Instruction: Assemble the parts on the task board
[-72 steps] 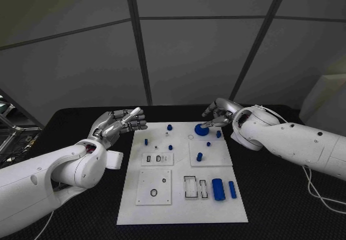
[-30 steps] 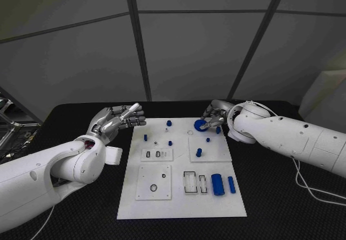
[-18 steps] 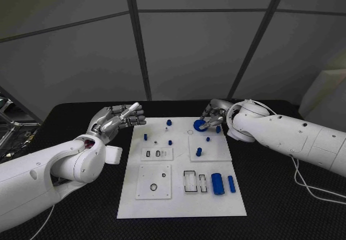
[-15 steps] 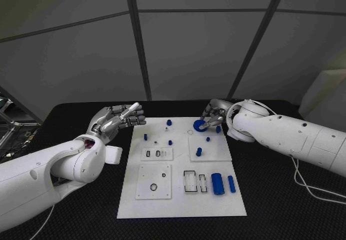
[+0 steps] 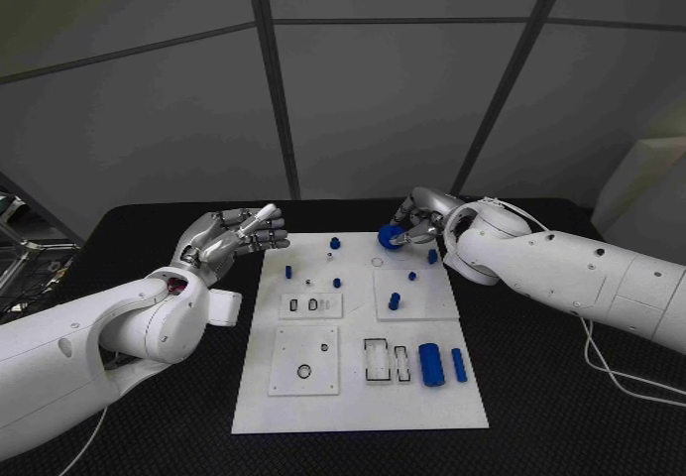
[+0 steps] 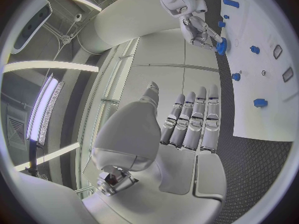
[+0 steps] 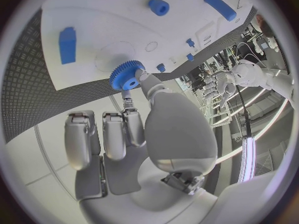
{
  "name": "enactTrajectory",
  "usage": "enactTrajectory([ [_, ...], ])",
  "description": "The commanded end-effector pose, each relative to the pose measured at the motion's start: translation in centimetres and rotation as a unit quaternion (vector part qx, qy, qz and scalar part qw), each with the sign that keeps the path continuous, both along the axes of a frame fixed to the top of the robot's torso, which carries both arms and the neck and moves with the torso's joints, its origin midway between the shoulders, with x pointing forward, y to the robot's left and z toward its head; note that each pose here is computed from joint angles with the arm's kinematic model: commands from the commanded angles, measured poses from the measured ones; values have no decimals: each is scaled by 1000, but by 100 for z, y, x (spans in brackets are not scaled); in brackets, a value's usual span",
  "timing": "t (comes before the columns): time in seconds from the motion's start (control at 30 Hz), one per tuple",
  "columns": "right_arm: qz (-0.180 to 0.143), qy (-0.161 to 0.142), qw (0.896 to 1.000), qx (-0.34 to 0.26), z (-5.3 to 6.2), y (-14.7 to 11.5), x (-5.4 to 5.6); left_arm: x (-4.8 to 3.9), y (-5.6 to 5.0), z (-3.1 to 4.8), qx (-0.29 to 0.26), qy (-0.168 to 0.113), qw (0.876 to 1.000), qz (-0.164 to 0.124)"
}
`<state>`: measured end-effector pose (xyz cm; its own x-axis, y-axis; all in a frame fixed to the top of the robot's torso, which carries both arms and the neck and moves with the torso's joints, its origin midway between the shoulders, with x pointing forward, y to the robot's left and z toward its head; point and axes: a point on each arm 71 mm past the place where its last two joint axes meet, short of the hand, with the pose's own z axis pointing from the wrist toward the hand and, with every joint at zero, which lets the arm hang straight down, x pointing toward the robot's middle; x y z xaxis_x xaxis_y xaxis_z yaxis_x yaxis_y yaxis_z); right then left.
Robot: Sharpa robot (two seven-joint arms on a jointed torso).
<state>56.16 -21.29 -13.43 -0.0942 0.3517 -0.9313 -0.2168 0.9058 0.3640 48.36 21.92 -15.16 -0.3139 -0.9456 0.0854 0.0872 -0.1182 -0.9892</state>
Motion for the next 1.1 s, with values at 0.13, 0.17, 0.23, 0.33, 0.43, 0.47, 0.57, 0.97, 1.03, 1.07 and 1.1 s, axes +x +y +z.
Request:
enactTrajectory([
  [0.13, 39, -52, 998, 12, 114, 154, -79, -8, -23, 22, 1, -8, 1000, -10],
  [0.17, 43, -55, 997, 14, 124, 188, -95, -9, -25, 22, 1, -8, 1000, -10],
  [0.23, 53, -63, 997, 13, 147, 272, -130, -10, -27, 23, 1, -8, 1000, -10],
  [0.33, 72, -79, 994, 3, 180, 457, -181, -10, -30, 23, 1, -8, 1000, -11],
  [0.43, 83, -86, 993, -7, 186, 592, -195, -9, -33, 23, 1, -8, 1000, -11],
  [0.47, 88, -87, 992, -11, 184, 648, -197, -9, -34, 23, 1, -8, 1000, -11],
  [0.57, 97, -87, 991, -25, 161, 794, -201, -7, -40, 23, 0, -8, 1000, -11],
  [0.97, 114, -63, 989, -69, -29, 1127, -189, -3, -55, 22, 0, -8, 1000, -12],
  [1.03, 116, -60, 989, -75, -55, 1164, -185, -3, -58, 22, 0, -8, 1000, -13],
  [1.07, 116, -58, 989, -77, -63, 1175, -183, -2, -59, 22, 0, -8, 1000, -13],
  [1.1, 116, -57, 989, -79, -70, 1186, -181, -2, -59, 22, 0, -8, 1000, -13],
])
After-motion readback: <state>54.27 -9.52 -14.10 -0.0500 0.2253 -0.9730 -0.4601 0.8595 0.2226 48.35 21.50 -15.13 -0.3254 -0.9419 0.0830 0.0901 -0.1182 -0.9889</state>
